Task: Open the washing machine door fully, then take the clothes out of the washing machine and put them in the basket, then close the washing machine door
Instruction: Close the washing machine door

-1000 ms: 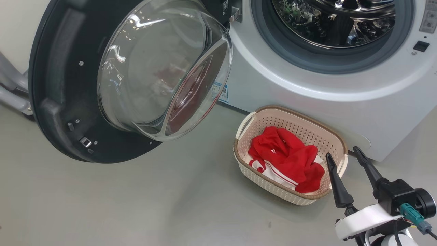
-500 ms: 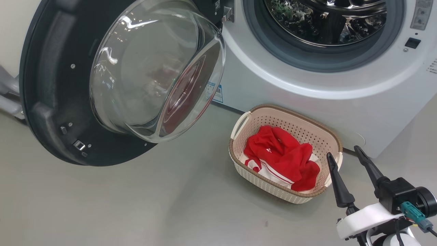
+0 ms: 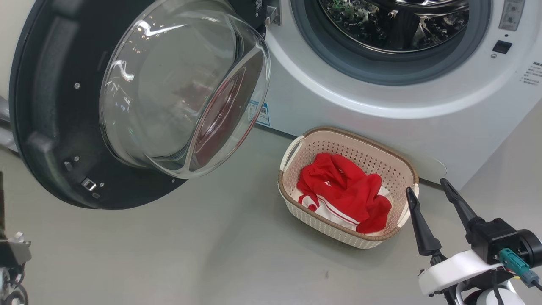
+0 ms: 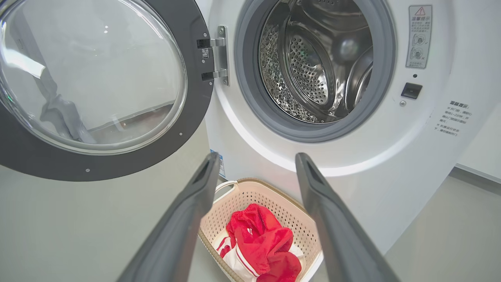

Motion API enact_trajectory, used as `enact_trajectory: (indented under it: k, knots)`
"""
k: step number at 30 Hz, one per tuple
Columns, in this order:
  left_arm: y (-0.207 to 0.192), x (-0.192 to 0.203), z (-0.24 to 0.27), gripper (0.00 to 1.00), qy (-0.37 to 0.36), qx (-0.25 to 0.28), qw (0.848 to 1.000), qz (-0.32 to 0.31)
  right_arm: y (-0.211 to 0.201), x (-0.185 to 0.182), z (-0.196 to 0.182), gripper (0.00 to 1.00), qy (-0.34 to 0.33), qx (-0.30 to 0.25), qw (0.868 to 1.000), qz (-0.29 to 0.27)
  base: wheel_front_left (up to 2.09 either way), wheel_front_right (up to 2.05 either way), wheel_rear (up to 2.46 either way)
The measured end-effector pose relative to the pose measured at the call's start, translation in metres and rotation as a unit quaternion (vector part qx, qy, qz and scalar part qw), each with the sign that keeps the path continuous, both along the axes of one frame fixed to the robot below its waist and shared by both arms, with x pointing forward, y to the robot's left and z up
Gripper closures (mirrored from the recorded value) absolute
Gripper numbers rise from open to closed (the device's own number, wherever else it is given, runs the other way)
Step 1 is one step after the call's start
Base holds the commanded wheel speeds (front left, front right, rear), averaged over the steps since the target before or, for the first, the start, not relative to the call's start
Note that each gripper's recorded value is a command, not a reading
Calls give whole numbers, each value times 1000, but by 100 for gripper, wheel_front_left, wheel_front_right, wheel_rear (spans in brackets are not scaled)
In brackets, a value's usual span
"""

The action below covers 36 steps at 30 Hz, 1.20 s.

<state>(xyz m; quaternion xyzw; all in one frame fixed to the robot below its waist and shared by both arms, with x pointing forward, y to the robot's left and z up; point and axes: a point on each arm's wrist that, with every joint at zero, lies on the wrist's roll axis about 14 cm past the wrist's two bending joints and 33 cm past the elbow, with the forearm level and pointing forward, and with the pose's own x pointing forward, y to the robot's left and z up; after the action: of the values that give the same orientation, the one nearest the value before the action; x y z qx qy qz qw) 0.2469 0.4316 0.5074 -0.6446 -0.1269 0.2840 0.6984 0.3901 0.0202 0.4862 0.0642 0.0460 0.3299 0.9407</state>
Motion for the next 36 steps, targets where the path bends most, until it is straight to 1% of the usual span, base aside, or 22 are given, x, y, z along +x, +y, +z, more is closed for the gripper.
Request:
enact_trajectory:
  k: [8,13,20,30,36]
  knots:
    - [-8,18,-4,100,3,0,999,-33,-2,1,0,0,2,0,1000,-5,0,0,0]
    - [-16,29,-3,100,4,8,998,-64,-4,2,0,0,2,0,1000,-7,0,0,0]
    - [-23,34,-8,100,16,23,995,-98,-5,3,1,0,1,0,1000,-8,0,0,0]
    - [-35,40,-14,100,13,12,990,-137,-6,4,-1,0,4,2,1000,-11,0,0,0]
    - [-65,56,-14,100,-3,6,981,-196,-9,4,0,0,4,3,1000,-16,0,0,0]
